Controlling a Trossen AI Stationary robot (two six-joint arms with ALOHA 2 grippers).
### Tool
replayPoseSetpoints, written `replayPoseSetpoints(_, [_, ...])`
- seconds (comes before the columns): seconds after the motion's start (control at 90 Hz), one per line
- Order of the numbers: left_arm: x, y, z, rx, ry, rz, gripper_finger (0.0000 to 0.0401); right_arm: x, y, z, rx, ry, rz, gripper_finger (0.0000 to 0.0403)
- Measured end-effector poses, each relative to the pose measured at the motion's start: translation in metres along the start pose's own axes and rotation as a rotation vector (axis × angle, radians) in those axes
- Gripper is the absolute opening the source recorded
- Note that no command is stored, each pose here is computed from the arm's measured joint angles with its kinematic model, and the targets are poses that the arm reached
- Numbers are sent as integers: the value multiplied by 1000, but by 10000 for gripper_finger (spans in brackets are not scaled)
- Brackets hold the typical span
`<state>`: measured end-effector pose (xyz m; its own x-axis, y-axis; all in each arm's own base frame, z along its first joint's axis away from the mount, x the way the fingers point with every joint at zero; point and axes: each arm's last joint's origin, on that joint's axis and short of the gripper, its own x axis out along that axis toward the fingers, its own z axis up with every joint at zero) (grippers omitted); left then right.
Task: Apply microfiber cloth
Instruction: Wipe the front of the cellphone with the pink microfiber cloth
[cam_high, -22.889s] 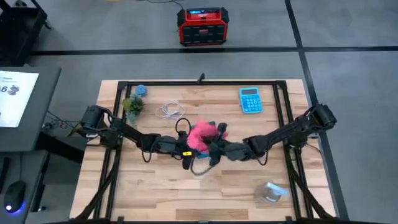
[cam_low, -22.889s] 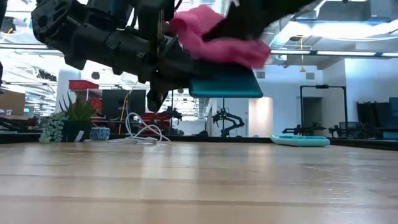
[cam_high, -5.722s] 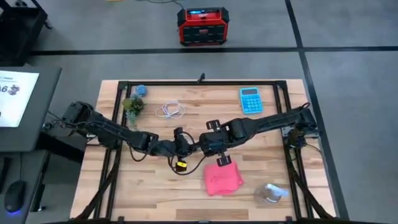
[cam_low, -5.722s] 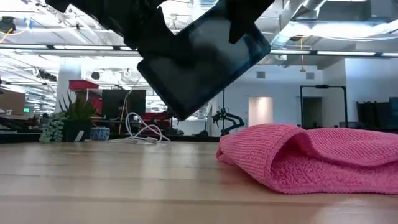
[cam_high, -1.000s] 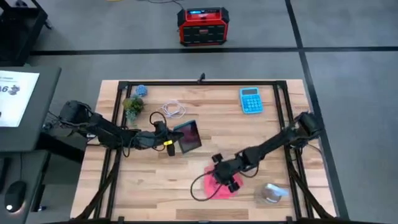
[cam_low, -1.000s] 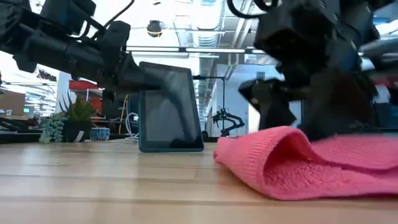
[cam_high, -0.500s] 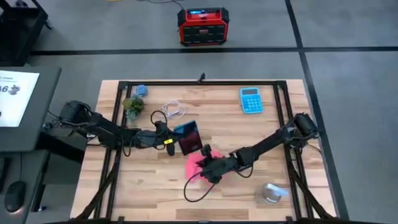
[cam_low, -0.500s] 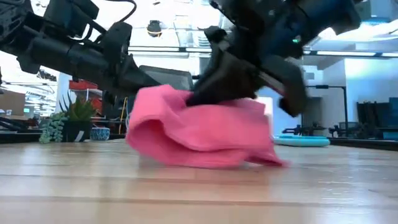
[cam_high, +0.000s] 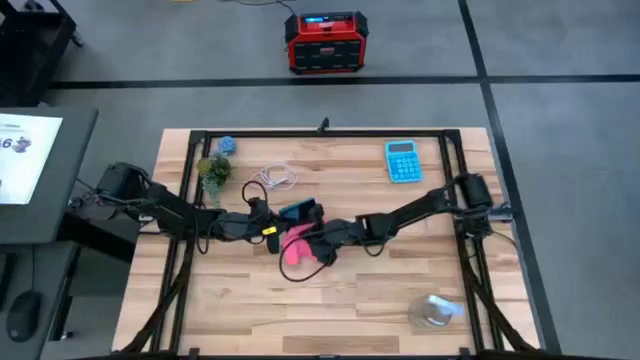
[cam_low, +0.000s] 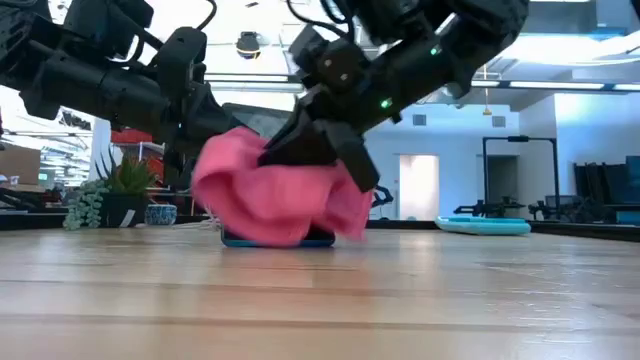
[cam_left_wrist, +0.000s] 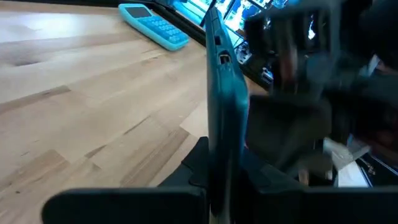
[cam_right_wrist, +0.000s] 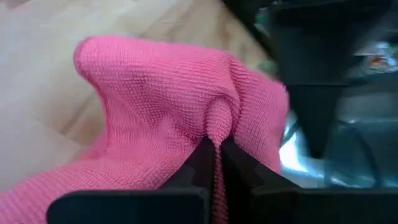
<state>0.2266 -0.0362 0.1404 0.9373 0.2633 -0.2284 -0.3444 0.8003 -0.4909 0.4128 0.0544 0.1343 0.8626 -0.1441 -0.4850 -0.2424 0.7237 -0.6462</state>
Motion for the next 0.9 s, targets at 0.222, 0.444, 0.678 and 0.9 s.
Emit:
replayPoseSetpoints(0.222, [0, 0, 1, 6, -7, 2, 7, 13, 6, 5, -21, 52, 67, 0])
replayPoseSetpoints(0.444, [0, 0, 1, 9, -10, 5, 7, 1, -24, 22, 20, 63, -126, 0])
replayPoseSetpoints(0.678, [0, -1, 1, 10, -2, -1, 8, 2, -8, 2, 77, 184, 128, 0])
replayPoseSetpoints(0.9, [0, 0, 2, 18, -20, 21, 9, -17, -20, -5, 18, 375, 48, 0])
